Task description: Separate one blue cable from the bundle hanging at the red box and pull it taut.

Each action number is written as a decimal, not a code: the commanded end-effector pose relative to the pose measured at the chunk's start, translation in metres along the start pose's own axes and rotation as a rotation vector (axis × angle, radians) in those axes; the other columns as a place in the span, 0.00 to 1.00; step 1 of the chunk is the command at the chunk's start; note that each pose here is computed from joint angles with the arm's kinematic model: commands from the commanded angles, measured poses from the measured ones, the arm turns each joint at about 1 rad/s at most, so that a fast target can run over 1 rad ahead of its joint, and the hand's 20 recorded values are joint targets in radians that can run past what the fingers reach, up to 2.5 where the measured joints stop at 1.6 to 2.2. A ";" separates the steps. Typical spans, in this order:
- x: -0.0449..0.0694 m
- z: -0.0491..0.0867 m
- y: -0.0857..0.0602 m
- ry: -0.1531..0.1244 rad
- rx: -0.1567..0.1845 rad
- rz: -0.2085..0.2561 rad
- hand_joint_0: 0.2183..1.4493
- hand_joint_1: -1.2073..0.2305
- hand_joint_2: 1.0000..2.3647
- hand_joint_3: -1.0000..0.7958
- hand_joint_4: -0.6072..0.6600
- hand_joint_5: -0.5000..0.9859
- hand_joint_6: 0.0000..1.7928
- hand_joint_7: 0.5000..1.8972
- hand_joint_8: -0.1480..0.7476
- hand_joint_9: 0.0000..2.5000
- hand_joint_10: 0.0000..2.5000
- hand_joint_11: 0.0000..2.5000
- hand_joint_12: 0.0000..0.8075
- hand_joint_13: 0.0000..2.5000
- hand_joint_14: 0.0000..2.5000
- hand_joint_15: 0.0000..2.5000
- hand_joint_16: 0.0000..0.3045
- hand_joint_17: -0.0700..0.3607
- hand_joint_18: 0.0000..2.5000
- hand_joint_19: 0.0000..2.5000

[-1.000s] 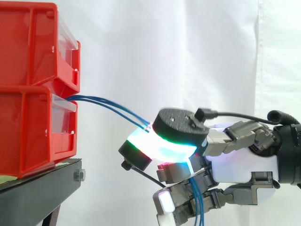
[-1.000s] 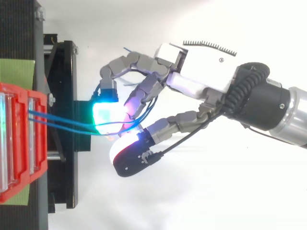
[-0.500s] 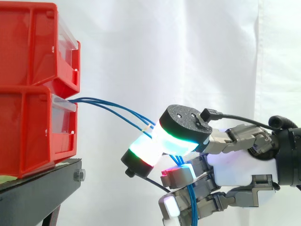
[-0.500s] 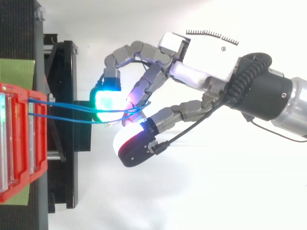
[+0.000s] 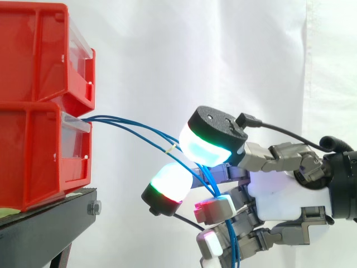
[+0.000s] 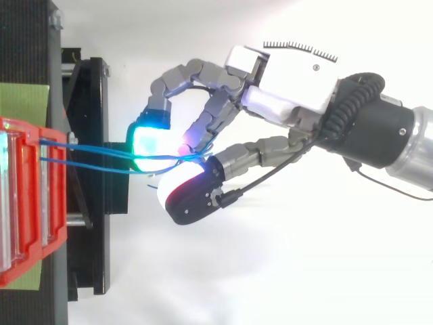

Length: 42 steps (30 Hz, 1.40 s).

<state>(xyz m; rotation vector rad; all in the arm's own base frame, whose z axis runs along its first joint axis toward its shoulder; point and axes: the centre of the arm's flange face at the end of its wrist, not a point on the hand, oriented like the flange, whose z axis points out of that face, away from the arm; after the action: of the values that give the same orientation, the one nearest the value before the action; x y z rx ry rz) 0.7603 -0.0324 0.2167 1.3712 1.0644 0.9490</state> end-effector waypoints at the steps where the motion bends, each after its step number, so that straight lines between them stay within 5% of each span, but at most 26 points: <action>1: -0.003 -0.003 0.005 -0.002 0.011 -0.008 0.13 0.30 0.00 0.28 0.49 0.20 0.51 0.30 0.45 0.52 0.01 0.50 0.47 0.47 0.01 0.29 0.20 0.48 0.35 0.24; 8: -0.009 -0.009 0.022 -0.005 0.023 -0.019 0.16 0.34 0.00 0.28 0.47 0.20 0.51 0.31 0.44 0.52 0.01 0.51 0.46 0.47 0.01 0.29 0.19 0.46 0.34 0.24; 17: -0.019 -0.023 0.052 -0.014 0.047 -0.052 0.30 0.38 0.00 0.28 0.41 0.20 0.50 0.40 0.37 0.50 0.01 0.52 0.39 0.45 0.01 0.30 0.15 0.40 0.30 0.26; 28: -0.013 -0.024 0.053 -0.007 0.044 -0.057 0.34 0.33 0.01 0.39 0.40 0.20 0.51 0.44 0.38 0.50 0.01 0.53 0.39 0.46 0.01 0.30 0.15 0.40 0.30 0.26; 31: -0.014 -0.024 0.054 -0.024 0.041 -0.075 0.35 0.32 0.02 0.42 0.39 0.20 0.52 0.44 0.40 0.50 0.01 0.52 0.39 0.46 0.01 0.31 0.15 0.40 0.30 0.26; 37: -0.009 -0.023 0.054 -0.035 0.026 -0.082 0.42 0.25 0.00 0.29 0.41 0.19 0.52 0.37 0.39 0.48 0.01 0.51 0.38 0.45 0.01 0.31 0.14 0.39 0.30 0.24; 42: -0.008 -0.023 0.055 -0.033 0.021 -0.085 0.45 0.23 0.00 0.28 0.39 0.20 0.52 0.38 0.38 0.49 0.01 0.52 0.37 0.45 0.01 0.30 0.14 0.38 0.30 0.23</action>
<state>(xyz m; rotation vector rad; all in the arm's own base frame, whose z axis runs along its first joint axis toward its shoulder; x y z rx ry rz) 0.7399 -0.0339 0.2731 1.3474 1.1023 0.8516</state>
